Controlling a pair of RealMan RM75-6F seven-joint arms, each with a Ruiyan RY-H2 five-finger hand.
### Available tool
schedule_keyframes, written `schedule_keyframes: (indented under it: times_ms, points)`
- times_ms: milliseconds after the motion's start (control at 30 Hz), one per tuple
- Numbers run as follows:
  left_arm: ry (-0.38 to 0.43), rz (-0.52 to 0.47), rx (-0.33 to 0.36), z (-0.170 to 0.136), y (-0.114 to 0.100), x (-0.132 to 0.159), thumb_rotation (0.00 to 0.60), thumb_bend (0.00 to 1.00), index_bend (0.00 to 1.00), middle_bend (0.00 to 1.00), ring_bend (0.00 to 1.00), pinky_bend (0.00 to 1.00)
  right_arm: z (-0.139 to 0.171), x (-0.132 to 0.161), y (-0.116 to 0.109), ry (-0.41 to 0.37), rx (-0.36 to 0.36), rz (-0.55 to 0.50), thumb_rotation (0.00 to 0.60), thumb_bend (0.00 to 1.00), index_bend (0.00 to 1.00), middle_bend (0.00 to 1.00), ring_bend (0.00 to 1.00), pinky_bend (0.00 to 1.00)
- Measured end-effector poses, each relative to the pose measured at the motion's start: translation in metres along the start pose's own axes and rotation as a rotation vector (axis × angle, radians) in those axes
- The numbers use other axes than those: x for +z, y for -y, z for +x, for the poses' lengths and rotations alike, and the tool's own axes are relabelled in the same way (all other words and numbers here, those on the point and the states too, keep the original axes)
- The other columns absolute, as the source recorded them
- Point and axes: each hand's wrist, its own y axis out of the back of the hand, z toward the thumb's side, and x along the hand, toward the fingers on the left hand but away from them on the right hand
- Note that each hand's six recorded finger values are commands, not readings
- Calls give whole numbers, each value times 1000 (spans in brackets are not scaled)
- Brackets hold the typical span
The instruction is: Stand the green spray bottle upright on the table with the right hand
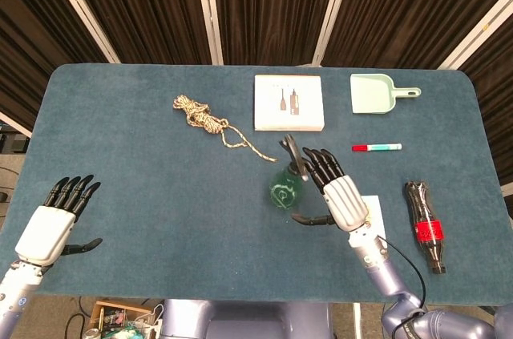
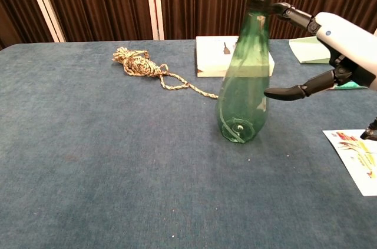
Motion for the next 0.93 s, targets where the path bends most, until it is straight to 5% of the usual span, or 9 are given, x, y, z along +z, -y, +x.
schedule_keyframes:
  times_ms: [333,533,633,800,933]
  points:
    - [-4,-1,14,-2,-3,-2,600,106,0,0,0,51,17,-12,-26,21,-5,78,600,159,0,0,0,0]
    - [-11,1,33,-5,-7,-3,600,106,0,0,0,51,45,-43,-54,110,29,262,600,182,0,0,0,0]
    - [-15,0,43,-7,-9,-4,600,105,0,0,0,51,68,-61,-66,199,41,383,600,195,0,0,0,0]
    - [-18,1,58,-10,-11,-4,600,100,0,0,0,51,133,-89,-94,468,35,501,600,211,0,0,0,0]
    - [-12,5,55,-11,-9,-2,600,99,0,0,0,51,155,-88,-112,535,-1,534,600,212,0,0,0,0]
